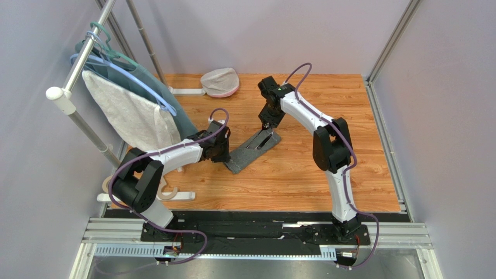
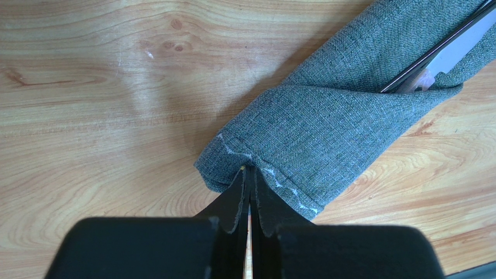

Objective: Fold the napkin into a case and place the utensils inside
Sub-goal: Insert the spoon into the folded napkin.

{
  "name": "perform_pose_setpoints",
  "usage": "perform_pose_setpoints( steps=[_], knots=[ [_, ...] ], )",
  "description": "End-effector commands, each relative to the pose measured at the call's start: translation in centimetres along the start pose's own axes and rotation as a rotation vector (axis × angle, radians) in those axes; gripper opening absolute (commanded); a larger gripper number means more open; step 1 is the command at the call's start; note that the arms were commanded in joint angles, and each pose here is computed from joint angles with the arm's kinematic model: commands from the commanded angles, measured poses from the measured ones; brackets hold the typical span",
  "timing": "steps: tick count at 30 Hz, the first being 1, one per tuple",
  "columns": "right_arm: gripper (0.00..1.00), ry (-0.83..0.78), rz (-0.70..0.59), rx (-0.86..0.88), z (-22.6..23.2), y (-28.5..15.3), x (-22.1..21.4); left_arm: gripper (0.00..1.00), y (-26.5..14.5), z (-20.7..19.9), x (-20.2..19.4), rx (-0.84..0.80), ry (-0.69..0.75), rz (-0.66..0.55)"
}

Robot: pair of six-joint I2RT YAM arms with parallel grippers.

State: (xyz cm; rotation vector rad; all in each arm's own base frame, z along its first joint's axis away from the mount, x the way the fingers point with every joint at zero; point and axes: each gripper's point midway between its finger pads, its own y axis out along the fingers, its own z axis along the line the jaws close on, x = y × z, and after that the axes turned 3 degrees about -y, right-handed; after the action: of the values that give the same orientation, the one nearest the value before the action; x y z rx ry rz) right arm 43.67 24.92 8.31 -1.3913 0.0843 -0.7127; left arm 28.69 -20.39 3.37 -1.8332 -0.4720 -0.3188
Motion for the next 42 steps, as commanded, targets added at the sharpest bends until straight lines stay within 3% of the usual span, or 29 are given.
perform_pose_setpoints(
  steps=[1,19,28,31,32,33,37,38,42],
  knots=[
    [0.00,0.034,0.022,0.025,1.5,-1.5,-1.6,0.01,-0.1,0.0,0.2,-0.009,-0.020,-0.018],
    [0.00,0.133,0.198,0.004,1.3,0.1,-7.3,0.01,-0.7,-0.5,0.7,-0.026,-0.023,-0.033],
    [0.14,0.059,0.197,0.070,2.2,-0.4,-7.0,0.01,-1.1,-0.5,1.0,-0.031,-0.019,-0.041],
    [0.31,0.022,0.179,0.106,2.8,-1.1,-6.5,0.01,-1.5,-1.1,1.1,-0.060,-0.019,-0.046],
    [0.46,0.015,0.173,0.106,2.6,-1.2,-6.4,0.01,-1.6,-1.2,1.2,-0.067,-0.021,-0.051],
    [0.53,0.015,0.168,0.105,2.4,-1.3,-6.2,0.01,-1.8,-1.3,1.2,-0.070,-0.022,-0.054],
    [0.64,0.004,0.156,0.110,1.8,-2.1,-6.2,0.03,-3.1,-1.6,2.0,-0.085,-0.017,-0.087],
    [0.72,-0.008,0.136,0.112,1.7,-2.7,-5.7,0.05,-3.3,-1.8,2.2,-0.092,-0.014,-0.094],
    [0.76,-0.080,0.080,0.143,1.5,-4.6,-4.2,0.14,-5.3,-3.4,2.8,-0.169,-0.004,-0.100]
  ],
)
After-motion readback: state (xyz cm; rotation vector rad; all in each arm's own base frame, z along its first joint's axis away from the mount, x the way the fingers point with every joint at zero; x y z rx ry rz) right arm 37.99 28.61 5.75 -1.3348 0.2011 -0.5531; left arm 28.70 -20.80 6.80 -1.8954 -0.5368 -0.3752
